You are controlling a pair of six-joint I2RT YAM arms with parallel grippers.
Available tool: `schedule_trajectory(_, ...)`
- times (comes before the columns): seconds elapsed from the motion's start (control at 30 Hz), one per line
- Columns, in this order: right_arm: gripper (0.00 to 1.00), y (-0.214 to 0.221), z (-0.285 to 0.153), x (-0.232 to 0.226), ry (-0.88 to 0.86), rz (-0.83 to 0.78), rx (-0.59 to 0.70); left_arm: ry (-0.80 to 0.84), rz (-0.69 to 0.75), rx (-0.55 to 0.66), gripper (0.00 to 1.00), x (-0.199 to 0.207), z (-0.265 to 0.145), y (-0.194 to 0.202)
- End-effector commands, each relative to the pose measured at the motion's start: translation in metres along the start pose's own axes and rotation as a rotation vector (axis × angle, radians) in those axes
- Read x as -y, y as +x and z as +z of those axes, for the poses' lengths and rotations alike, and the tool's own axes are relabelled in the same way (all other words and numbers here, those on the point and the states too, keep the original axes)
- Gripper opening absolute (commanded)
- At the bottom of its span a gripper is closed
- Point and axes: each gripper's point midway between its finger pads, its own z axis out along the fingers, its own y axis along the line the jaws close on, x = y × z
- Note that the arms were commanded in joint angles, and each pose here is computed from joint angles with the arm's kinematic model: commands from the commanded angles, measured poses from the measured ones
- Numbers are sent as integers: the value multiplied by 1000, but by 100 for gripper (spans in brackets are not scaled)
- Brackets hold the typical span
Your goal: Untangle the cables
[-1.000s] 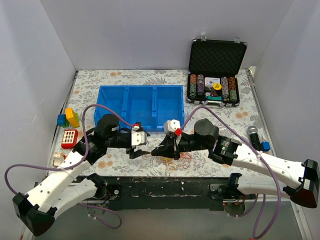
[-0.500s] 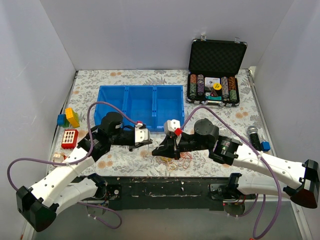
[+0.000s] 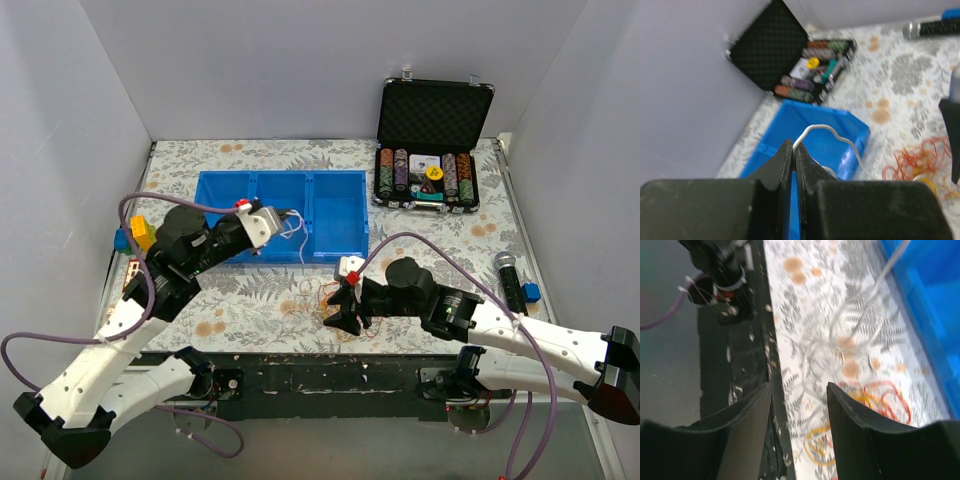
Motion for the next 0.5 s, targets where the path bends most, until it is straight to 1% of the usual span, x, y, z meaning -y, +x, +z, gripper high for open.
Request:
schedule_trajectory(0.0, 58, 13, -7, 22, 138, 47, -8, -123, 32, 174, 0, -36, -27, -77)
schedule_trajectory(0.13, 59, 14, -13, 32, 204, 49, -8, -109, 68, 245, 0, -37, -36, -104)
schedule_trajectory(0.23, 60, -3, -20, 41, 263, 25, 38, -134, 70, 272, 0, -43, -40, -114)
schedule_trajectory(0.37, 63, -52, -27, 47, 301, -25, 235, -146, 85, 313, 0, -47, -43, -126)
schedule_trajectory(0.43, 69, -76, -26, 47, 296, -50, 345, -159, 93, 330, 0, -51, -45, -133)
schedule_trajectory(0.47, 69, -80, -21, 46, 284, -55, 358, -170, 102, 341, 0, -53, -46, -136)
